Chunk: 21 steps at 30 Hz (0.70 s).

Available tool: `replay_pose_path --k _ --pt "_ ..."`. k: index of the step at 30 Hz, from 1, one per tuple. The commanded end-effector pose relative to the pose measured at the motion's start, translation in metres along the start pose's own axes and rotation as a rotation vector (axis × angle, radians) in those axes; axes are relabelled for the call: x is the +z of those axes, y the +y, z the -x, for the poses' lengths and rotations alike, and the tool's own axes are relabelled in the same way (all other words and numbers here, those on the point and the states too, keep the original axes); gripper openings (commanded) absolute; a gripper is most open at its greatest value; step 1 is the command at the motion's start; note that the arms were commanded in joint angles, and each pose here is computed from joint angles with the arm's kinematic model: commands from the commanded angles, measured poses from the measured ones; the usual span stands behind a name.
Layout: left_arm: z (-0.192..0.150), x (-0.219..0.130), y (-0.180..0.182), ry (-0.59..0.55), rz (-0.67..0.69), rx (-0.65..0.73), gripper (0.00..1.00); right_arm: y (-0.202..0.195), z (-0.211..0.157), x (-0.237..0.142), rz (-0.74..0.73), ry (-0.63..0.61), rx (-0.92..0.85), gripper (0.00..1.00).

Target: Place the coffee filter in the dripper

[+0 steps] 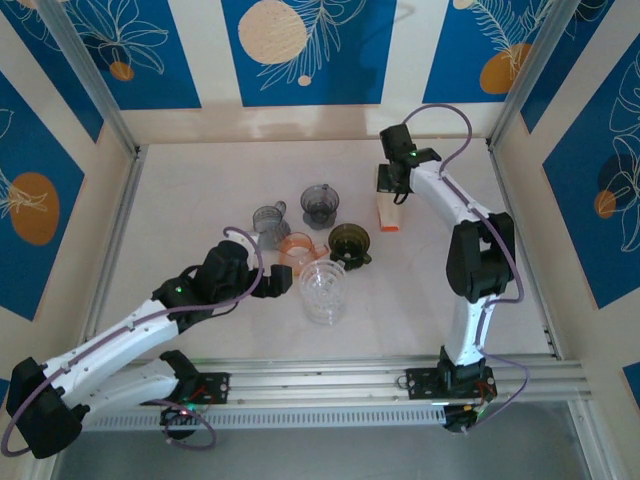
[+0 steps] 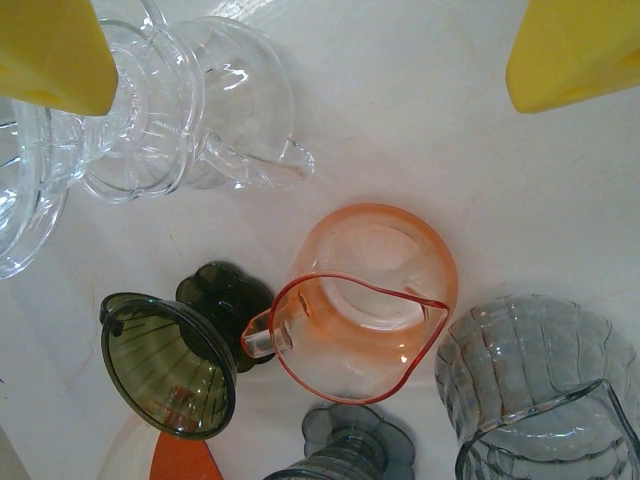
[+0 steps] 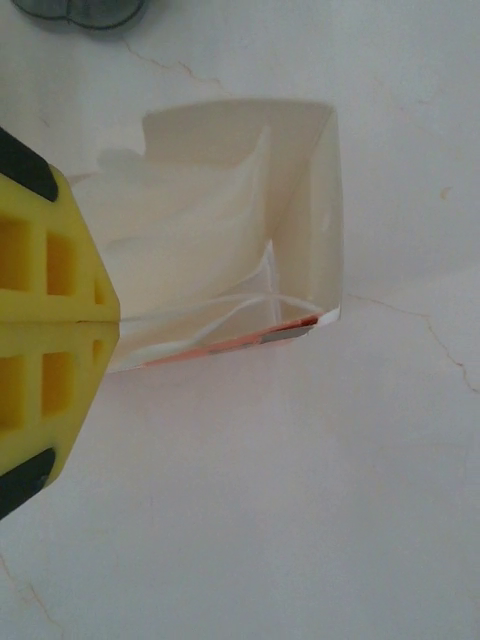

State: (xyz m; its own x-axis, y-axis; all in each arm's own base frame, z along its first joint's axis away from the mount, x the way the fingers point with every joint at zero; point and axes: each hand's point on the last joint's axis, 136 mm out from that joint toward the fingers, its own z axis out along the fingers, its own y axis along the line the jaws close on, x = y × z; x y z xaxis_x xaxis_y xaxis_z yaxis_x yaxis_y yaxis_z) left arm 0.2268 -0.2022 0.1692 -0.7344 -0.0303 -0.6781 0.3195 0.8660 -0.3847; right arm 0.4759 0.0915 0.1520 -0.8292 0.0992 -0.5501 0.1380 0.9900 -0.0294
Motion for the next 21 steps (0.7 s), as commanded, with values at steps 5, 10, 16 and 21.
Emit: replay_pose_path --k 5,10,16,21 --pt "0.002 -0.002 0.000 -0.015 -0.017 -0.019 1.00 -0.007 0.006 -0.027 0.012 -0.070 0.017 0.00" --pt "0.003 -0.003 0.000 -0.021 -0.024 -0.023 1.00 -0.009 0.007 -0.048 0.021 -0.107 0.025 0.00" --pt "0.003 -0.003 -0.002 -0.019 -0.034 -0.021 1.00 -0.027 0.004 -0.075 -0.011 -0.152 0.045 0.00" --pt "0.004 -0.004 -0.002 -0.017 -0.028 -0.022 1.00 -0.031 -0.003 -0.107 0.017 -0.193 0.056 0.00"
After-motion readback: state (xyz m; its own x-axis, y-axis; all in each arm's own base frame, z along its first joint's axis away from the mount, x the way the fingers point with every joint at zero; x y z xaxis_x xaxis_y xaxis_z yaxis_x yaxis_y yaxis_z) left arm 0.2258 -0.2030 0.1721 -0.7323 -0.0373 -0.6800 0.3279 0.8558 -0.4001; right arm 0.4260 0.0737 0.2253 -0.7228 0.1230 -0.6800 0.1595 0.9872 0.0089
